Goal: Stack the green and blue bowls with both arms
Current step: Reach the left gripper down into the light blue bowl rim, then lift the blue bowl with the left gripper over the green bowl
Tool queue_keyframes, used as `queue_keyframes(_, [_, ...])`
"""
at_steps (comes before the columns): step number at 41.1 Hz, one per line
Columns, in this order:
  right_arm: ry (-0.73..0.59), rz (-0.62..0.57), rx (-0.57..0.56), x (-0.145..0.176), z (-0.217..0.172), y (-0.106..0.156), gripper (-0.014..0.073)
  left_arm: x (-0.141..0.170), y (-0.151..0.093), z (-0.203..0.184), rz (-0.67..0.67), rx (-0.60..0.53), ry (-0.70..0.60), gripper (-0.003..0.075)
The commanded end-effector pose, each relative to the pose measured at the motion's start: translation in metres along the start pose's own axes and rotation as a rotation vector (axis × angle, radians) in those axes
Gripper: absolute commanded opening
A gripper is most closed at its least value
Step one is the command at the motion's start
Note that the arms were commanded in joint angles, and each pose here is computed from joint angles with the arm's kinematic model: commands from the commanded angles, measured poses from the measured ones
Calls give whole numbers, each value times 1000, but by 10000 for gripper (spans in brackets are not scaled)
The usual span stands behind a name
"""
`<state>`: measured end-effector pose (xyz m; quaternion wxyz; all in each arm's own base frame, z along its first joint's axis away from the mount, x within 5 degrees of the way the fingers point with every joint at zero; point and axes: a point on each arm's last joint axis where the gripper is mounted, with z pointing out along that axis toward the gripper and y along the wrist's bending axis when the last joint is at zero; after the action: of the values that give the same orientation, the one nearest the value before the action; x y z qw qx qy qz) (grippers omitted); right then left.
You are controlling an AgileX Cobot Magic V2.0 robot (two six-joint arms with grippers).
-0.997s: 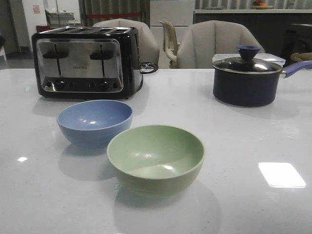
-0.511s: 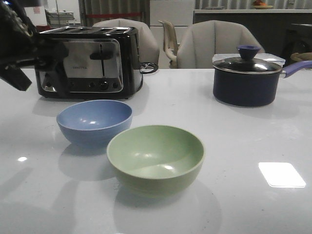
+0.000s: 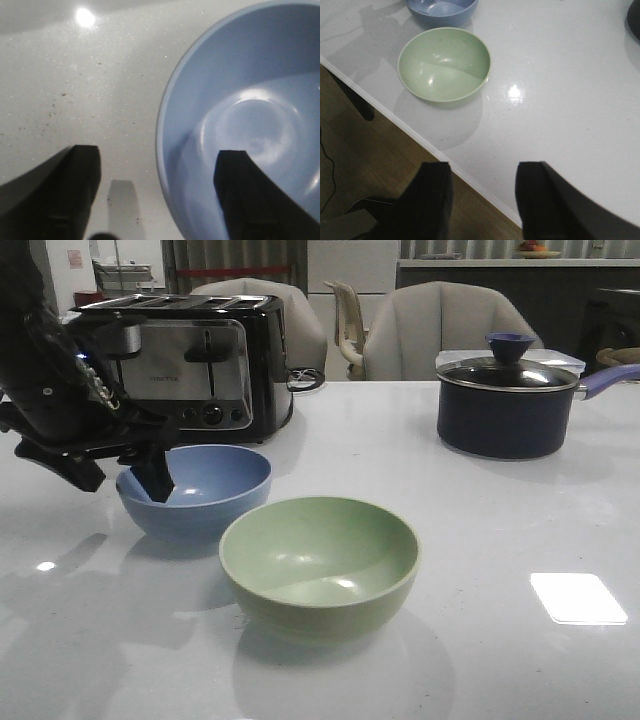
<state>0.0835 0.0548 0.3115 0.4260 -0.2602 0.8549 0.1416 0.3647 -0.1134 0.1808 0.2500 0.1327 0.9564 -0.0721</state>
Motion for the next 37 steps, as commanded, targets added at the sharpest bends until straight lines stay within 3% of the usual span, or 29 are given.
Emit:
queue_keyframes(1, [-85, -8, 10, -12, -5, -1, 421, -21, -5, -21, -9, 9, -134, 338])
queue_keyframes(10, [-85, -8, 10, -12, -5, -1, 421, -21, -5, -21, -13, 10, -139, 97])
queue_keyframes(20, [-85, -8, 10, -12, -5, -1, 421, -34, -6, -38, -10, 19, -148, 100])
queue_keyframes(29, [-85, -8, 10, -12, -5, -1, 421, -53, -13, -96, -2, 46, -218, 100])
queue_keyframes(37, [-84, -8, 10, -12, -5, -1, 421, -50, -20, -145, -20, 96, -272, 100])
